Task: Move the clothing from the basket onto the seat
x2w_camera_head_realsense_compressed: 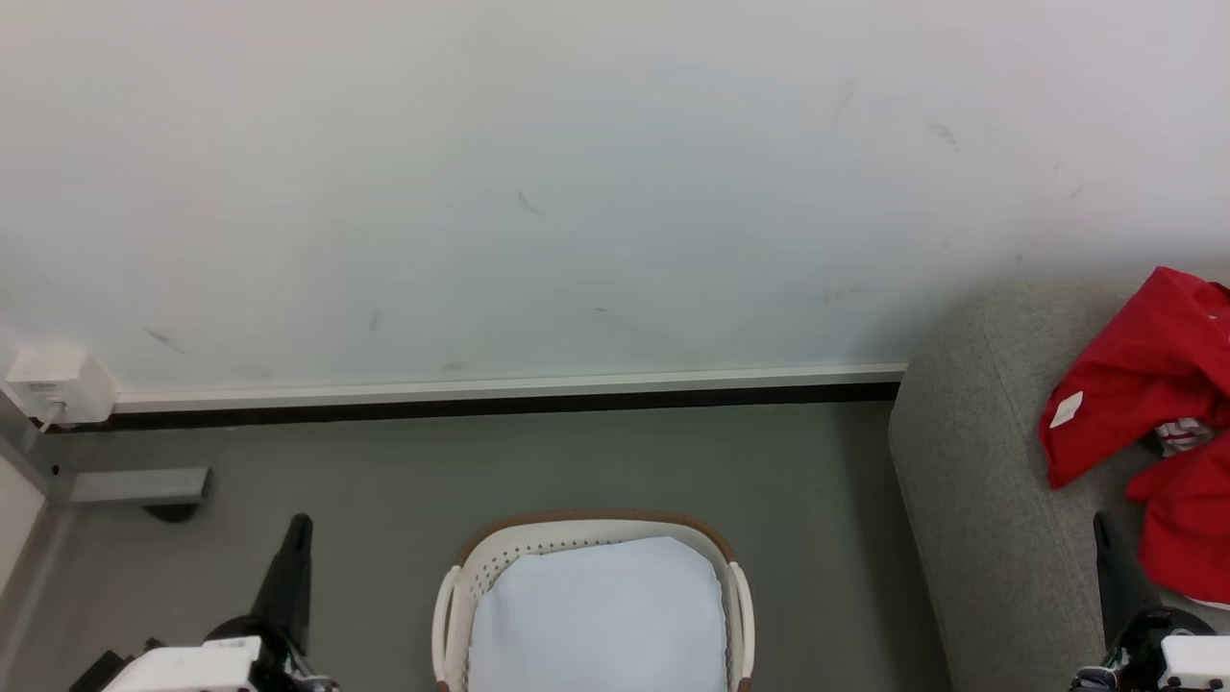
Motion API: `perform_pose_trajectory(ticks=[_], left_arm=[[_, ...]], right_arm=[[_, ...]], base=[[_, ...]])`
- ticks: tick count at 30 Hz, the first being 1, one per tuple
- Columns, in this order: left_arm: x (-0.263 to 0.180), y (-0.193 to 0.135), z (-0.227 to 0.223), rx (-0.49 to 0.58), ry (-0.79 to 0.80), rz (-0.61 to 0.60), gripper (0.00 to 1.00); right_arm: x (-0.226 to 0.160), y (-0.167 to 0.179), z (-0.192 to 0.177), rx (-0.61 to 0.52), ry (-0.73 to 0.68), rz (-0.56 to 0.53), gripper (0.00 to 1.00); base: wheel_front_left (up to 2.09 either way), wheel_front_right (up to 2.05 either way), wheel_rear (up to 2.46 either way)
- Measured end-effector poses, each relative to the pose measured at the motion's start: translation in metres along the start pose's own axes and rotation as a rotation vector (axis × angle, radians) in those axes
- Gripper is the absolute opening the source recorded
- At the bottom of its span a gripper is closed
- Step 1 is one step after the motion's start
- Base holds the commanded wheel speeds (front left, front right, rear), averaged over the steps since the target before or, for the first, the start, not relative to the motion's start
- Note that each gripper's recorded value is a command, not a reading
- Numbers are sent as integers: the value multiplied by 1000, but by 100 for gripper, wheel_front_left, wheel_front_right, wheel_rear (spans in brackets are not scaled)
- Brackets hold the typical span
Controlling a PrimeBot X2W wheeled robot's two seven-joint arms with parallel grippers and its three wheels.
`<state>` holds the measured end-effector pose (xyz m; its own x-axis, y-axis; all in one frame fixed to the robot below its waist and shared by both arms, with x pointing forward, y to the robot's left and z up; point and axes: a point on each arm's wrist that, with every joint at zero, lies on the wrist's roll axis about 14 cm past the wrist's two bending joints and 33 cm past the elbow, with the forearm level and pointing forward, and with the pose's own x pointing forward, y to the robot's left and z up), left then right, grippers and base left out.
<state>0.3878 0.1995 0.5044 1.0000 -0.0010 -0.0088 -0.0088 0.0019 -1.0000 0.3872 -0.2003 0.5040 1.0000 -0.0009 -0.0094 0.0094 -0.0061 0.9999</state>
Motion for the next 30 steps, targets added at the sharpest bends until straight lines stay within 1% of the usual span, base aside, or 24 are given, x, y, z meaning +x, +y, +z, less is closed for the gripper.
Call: perform_pose_trajectory(ticks=[30], left_arm=[[0,0,0,0,0,0,0]], right_arm=[[0,0,0,-1,-1,0,0]], base=[[0,0,0]])
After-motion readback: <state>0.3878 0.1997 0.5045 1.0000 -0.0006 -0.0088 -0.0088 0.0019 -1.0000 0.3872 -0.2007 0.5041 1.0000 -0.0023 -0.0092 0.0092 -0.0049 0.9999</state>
